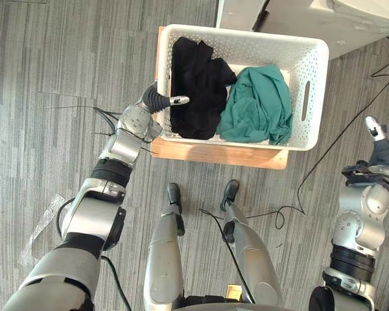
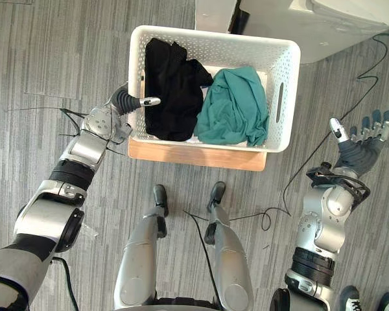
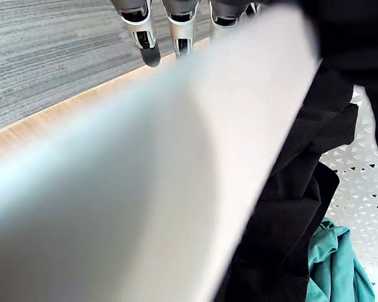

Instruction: Pick up the laundry basket with both hands and put the clothes into the washing machine.

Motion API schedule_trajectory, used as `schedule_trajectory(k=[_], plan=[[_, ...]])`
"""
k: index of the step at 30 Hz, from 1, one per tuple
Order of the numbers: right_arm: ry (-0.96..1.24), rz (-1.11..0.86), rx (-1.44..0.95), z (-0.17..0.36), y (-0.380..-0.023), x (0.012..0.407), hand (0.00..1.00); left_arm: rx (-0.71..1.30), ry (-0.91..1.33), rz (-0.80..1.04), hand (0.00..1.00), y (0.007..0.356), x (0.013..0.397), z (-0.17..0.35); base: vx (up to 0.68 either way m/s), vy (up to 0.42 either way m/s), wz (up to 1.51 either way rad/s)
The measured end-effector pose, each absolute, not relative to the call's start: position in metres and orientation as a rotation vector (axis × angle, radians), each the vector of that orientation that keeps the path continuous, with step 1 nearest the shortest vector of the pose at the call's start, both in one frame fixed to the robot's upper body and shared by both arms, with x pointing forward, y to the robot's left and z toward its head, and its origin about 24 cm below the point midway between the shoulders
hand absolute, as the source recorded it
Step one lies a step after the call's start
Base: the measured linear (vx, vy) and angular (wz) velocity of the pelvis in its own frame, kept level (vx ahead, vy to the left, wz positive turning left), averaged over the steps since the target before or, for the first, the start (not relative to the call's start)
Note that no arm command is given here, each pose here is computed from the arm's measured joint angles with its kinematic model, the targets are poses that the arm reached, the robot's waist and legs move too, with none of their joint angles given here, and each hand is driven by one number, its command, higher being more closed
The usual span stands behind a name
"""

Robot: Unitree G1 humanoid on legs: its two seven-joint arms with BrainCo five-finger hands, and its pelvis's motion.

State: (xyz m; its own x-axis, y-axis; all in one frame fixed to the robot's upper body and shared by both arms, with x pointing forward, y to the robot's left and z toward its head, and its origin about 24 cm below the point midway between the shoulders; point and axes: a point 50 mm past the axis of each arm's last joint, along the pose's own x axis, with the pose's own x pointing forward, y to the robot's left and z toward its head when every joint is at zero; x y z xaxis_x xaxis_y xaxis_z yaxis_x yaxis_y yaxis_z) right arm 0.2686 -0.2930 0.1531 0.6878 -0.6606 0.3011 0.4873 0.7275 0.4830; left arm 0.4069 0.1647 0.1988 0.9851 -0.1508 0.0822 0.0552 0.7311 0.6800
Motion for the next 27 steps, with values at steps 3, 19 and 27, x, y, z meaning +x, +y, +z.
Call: schedule_trajectory(k=[3,19,27], plan=[[-0.385,-0.637,0.479,0.144,-0.297,0.298,0.0,0.758,-0.137,-0.119,0.0,0.162,0.411,0.207,-0.01,0.0,0.0],[-0.067,-0.308,0.435,0.19,-0.282,0.397,0.0,0.8,-0.132,-0.07,0.0,0.171,0.423,0.238,-0.02,-0.016,0.0],[-0.034,-0.254,0.175,0.218,-0.276,0.405,0.0,0.795,-0.114,-0.028,0.0,0.188,0.422,0.24,0.01,-0.043,0.0]])
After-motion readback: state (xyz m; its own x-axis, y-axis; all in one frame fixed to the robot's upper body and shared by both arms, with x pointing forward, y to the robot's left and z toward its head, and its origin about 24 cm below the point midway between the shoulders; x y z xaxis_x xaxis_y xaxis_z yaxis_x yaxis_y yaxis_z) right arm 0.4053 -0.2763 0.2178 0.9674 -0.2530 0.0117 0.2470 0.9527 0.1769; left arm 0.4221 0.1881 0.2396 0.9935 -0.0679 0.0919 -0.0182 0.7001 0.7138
